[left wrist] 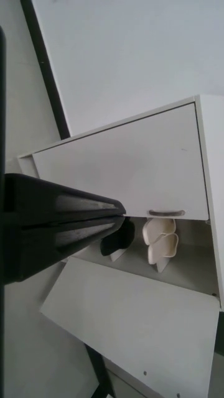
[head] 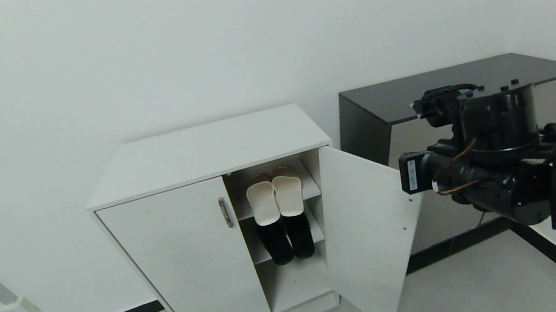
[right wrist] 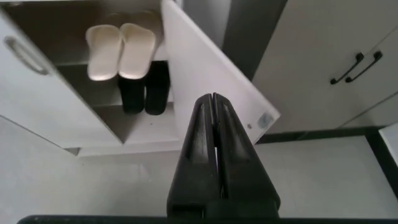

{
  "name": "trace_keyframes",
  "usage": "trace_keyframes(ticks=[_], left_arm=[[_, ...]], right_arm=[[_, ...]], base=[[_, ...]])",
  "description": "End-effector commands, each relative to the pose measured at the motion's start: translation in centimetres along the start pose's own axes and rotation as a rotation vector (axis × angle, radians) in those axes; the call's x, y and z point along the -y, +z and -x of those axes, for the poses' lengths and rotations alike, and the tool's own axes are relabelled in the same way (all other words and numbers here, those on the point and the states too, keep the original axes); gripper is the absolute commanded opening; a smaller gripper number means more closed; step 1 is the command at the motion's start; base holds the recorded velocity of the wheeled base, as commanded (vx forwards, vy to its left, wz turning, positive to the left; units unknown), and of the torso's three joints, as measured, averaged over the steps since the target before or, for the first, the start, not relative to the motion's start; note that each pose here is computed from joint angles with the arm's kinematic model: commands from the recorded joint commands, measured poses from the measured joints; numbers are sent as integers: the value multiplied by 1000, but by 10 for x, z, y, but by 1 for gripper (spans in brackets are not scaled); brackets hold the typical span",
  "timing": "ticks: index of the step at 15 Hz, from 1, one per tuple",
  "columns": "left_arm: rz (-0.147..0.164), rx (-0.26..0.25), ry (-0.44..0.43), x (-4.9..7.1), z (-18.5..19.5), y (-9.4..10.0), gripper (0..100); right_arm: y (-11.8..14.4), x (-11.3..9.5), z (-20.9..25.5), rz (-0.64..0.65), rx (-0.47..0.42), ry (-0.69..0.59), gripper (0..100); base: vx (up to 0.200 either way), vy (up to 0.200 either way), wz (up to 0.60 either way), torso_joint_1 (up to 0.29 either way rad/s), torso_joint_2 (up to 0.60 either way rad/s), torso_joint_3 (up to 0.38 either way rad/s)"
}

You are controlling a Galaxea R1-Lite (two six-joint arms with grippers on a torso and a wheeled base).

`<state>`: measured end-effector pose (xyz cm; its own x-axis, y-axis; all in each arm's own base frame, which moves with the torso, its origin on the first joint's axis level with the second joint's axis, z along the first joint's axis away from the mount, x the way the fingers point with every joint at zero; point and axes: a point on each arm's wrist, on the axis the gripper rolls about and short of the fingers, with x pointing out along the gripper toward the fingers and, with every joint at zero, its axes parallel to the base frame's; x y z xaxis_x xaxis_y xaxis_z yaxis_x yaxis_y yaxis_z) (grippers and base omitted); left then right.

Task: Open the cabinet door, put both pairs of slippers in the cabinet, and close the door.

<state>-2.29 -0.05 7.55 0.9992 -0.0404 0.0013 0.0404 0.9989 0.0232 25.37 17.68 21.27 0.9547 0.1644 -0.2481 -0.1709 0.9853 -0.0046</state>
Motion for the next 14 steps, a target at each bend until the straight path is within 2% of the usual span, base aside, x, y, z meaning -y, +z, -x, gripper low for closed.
trace_keyframes(ticks=[1,5,14], left_arm=[[0,-1,1,0,0,0,0],[0,-1,1,0,0,0,0],[0,-1,1,0,0,0,0]], right_arm=[[0,16,-31,-18,-24,-56,0],[-10,32,-71,-73,-69,-80,0],[-29,48,-119,-98,-118,-124,0]], base=[[0,0,0,0,0,0],[0,0,0,0,0,0],[0,0,0,0,0,0]])
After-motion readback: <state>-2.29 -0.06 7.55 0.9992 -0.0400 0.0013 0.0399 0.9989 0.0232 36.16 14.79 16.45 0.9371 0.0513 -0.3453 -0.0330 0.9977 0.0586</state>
